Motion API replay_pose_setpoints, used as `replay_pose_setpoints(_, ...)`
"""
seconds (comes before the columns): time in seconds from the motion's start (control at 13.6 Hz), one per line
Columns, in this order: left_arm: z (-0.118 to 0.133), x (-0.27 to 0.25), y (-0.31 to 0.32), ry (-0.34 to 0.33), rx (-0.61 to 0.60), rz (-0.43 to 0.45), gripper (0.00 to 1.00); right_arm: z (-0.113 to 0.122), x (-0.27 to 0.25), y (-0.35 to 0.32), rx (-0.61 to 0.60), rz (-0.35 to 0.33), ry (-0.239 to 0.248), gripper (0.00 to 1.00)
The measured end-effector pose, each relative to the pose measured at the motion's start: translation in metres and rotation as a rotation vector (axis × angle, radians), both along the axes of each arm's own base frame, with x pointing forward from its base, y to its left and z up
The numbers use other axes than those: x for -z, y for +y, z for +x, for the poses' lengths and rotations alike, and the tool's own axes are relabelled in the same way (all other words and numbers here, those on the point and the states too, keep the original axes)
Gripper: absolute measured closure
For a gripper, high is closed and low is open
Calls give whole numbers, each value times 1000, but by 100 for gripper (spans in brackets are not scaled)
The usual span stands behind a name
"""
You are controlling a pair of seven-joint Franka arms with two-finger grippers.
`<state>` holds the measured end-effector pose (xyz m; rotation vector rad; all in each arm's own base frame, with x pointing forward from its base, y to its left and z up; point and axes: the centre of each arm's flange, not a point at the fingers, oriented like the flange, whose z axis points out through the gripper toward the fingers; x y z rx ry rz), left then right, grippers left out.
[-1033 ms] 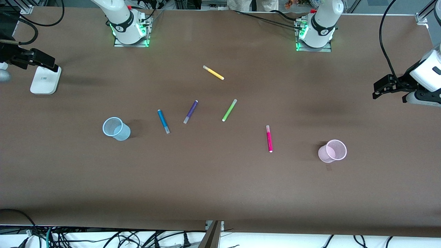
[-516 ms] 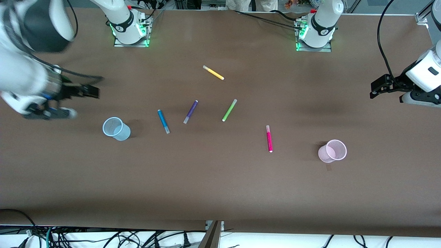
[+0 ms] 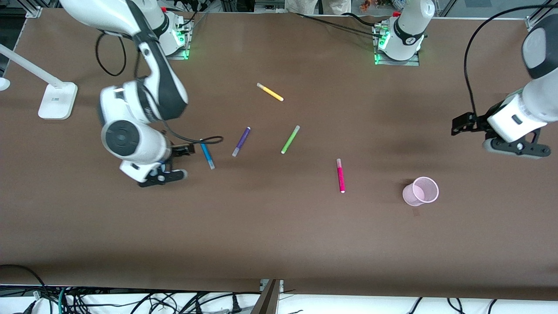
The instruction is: Place pink and blue markers in matching cups
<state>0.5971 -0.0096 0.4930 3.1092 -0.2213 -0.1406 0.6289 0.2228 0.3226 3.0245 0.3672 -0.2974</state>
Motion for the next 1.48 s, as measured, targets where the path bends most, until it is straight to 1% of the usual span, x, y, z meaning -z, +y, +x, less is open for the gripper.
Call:
replay_pose_setpoints(0.07, 9, 9, -12, -4, -7, -2, 0, 1, 18, 6, -9, 2, -9, 0)
replay_pose_setpoints(0.22, 29, 31, -45, -9, -62, -1, 0, 1, 48, 17, -27, 7, -23, 0)
replay_pose_setpoints(0.44, 53, 80, -114, -25, -153, -1, 0, -3, 85, 32, -53, 22, -54, 0)
replay_pose_setpoints(0.59, 62, 117, -168, -56, -144, -15, 0, -9, 104, 39, -65, 35, -68, 0)
replay_pose_setpoints(0.66, 64, 135, -189, -76, -128, -26, 0, -12, 109, 41, -70, 39, -69, 0)
replay_pose_setpoints(0.74, 64, 152, -205, -79, -110, -30, 0, -14, 113, 42, -72, 39, -65, 0)
replay_pose_setpoints(1.03, 49, 206, -252, -25, -33, -17, 0, -22, 122, 43, -77, 39, -52, 0)
replay_pose_setpoints(1.33, 51, 249, -249, -13, 76, -19, 0, -29, 132, 43, -81, 37, -38, 0)
replay_pose_setpoints(1.48, 48, 268, -249, 8, 102, -16, 0, -33, 137, 42, -81, 37, -37, 6)
